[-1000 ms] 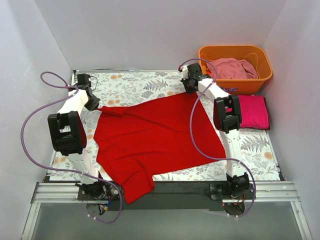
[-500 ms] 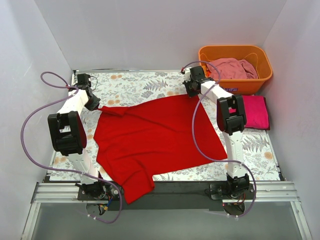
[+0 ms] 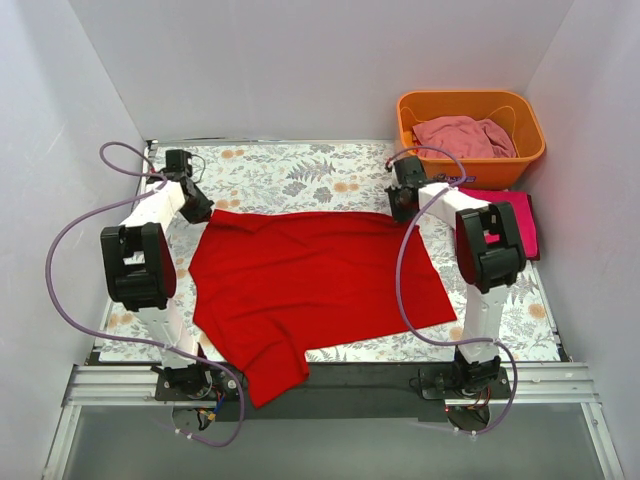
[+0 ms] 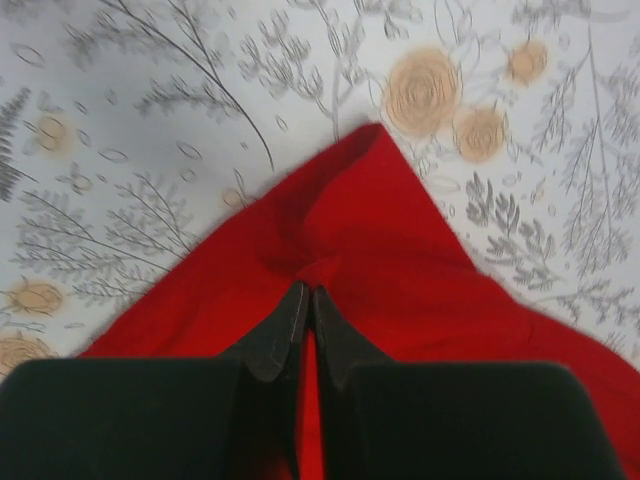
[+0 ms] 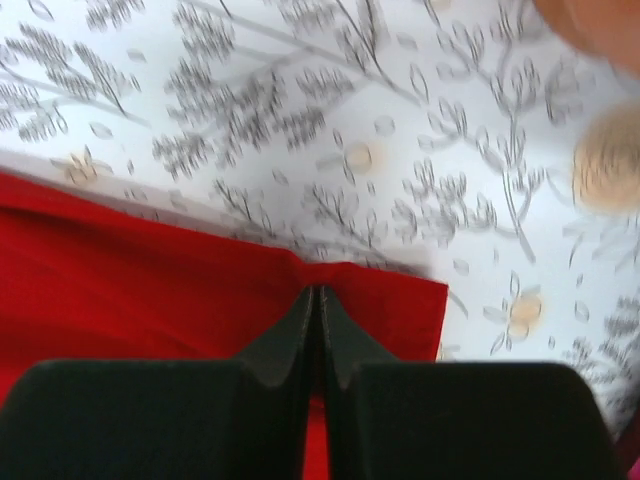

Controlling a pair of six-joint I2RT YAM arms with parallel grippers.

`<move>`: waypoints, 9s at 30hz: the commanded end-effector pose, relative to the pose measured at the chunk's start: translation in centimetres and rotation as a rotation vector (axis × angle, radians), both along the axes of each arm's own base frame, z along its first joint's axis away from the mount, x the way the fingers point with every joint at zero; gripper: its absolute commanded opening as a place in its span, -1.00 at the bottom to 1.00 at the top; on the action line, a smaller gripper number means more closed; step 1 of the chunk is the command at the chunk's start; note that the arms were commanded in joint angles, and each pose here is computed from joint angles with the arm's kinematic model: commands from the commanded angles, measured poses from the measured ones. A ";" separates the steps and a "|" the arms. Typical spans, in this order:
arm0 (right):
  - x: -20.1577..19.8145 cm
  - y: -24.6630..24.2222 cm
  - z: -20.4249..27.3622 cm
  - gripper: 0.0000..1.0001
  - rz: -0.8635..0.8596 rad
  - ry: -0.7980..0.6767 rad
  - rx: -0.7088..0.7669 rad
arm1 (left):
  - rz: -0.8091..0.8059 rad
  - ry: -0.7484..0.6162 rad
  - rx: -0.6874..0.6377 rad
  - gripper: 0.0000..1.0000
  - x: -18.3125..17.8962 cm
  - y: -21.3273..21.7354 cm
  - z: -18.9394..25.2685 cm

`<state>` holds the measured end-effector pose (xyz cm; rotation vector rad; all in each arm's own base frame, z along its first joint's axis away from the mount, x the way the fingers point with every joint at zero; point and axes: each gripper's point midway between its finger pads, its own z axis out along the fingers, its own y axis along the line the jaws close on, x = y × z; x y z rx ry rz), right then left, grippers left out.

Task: Fold and stack the t-shirts
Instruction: Flatten the tshirt out, then fold the tshirt

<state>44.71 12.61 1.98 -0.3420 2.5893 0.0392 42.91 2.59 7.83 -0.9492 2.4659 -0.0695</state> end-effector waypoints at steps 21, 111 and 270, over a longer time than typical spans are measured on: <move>-6.5 -5.7 3.2 -0.37 -0.247 -0.030 0.337 | -0.180 -0.032 -0.043 -1.00 -2.7 -6.2 2.8; 3.3 -8.9 6.7 -0.97 -0.098 -0.237 0.159 | -0.153 -0.145 -0.013 -1.00 4.6 -5.9 7.5; -10.7 -8.2 -0.3 -0.34 -0.382 -0.091 0.427 | -0.053 -0.017 -0.257 -0.98 -18.4 -9.3 3.6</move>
